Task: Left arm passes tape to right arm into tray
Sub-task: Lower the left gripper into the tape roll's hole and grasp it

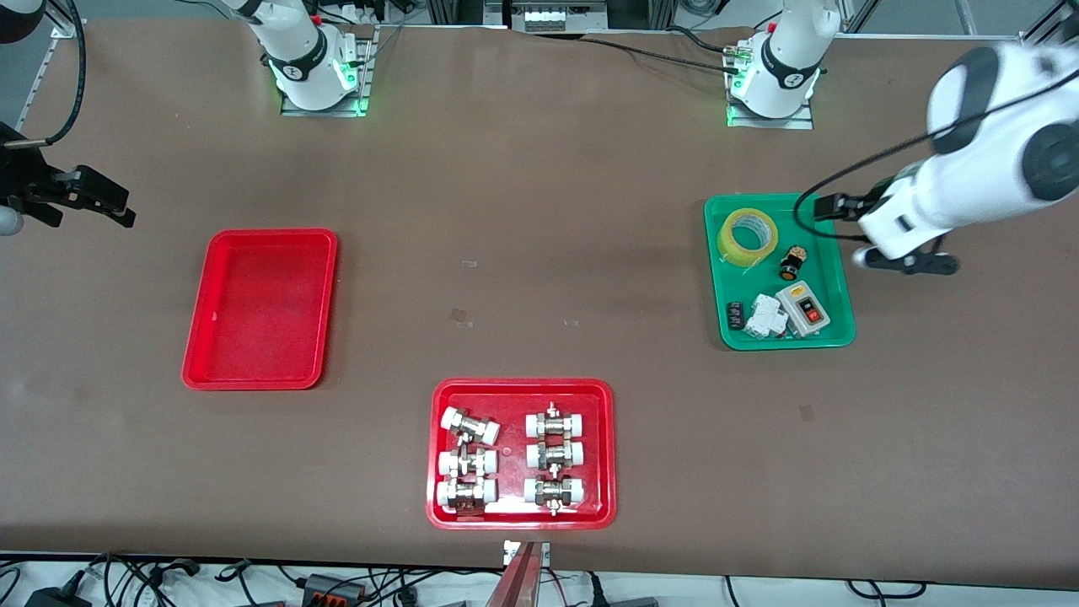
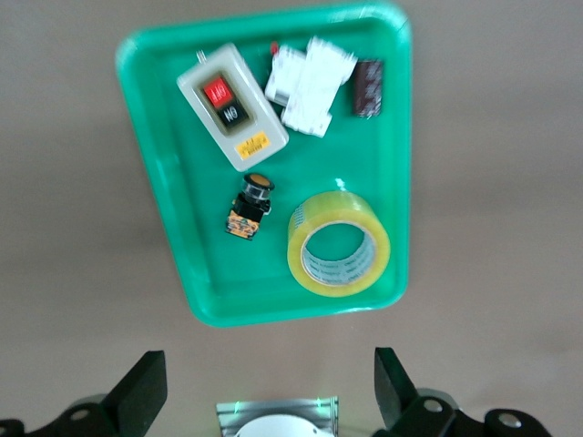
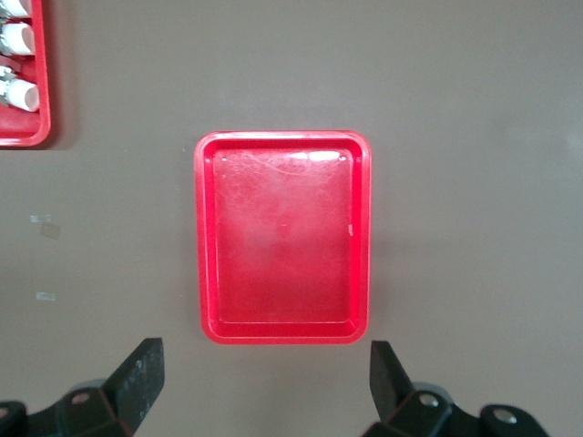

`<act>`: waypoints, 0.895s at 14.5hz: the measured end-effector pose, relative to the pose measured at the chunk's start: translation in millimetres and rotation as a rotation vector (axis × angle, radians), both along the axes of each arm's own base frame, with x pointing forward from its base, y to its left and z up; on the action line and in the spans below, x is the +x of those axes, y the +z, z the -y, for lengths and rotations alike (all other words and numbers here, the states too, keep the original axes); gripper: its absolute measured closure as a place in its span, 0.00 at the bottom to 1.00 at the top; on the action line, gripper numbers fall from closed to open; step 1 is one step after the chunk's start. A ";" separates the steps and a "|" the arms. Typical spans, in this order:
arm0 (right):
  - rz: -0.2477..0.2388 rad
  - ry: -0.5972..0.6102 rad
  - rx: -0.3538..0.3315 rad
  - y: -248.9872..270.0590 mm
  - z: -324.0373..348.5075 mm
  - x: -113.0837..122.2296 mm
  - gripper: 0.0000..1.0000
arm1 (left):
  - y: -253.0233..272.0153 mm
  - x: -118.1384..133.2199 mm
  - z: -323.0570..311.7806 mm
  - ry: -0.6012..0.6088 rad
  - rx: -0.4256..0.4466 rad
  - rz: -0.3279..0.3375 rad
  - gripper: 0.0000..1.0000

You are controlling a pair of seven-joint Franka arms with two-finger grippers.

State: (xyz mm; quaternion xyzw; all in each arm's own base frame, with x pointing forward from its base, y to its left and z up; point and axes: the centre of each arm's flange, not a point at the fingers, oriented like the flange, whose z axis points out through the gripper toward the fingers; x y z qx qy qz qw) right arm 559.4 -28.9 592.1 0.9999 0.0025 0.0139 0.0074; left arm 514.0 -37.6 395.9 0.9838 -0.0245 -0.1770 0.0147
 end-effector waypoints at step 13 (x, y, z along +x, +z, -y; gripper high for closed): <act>-0.031 0.005 -0.004 -3.1 -2.1 -3.0 0.00 | -187.9 -64.9 -0.5 0.128 -0.036 -0.069 0.00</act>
